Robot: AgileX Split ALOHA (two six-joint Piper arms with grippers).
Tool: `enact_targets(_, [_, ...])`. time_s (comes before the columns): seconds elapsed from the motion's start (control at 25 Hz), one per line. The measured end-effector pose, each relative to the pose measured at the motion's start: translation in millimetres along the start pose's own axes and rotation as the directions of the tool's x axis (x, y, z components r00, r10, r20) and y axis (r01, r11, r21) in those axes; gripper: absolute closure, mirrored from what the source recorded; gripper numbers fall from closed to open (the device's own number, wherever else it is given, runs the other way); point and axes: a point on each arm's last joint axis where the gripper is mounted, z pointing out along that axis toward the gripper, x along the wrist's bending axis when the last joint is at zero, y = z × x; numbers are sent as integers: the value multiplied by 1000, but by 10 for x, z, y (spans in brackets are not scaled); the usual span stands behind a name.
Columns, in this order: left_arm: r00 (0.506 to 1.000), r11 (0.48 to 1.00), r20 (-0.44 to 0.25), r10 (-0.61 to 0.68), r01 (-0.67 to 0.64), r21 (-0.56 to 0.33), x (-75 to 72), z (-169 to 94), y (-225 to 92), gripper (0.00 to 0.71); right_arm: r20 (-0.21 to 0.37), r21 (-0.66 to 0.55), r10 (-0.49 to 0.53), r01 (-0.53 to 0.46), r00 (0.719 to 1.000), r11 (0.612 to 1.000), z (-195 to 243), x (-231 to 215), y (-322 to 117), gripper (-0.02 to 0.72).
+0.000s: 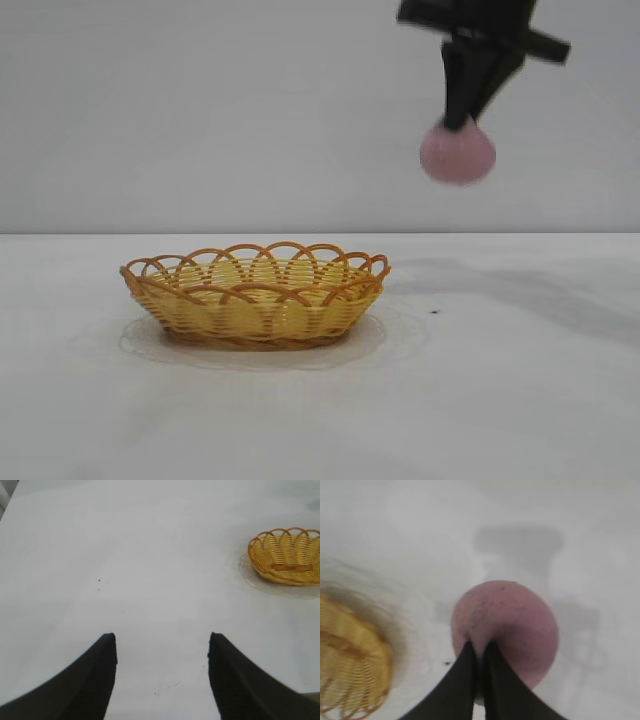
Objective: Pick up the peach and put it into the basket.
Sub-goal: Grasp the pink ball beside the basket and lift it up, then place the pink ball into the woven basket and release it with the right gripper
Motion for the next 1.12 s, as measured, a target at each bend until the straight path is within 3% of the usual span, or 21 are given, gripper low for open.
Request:
enact_targets(0.2, [1000,1000,0,2,-2,0,0,0,0,351,-43,-6,-110,109,993,994,-48,600,-12,703])
enact_targets(0.4, [1000,1000,0,2,-2,0,0,0,0,351,-44,45,-164,166,986,985,150,1010,-59,703])
enact_targets(0.68, [1000,1000,0,2,-2,0,0,0,0,351,-70,144,-161,170,984,975,614,1139,-99,703])
enact_targets(0.92, [1000,1000,0,2,-2,0,0,0,0,351,-97,184,-216,231,972,955,821,1424,-182,703])
enact_targets(1.12, [1000,1000,0,2,-2,0,0,0,0,351,-91,248,-218,235,972,940,1129,1430,-236,703])
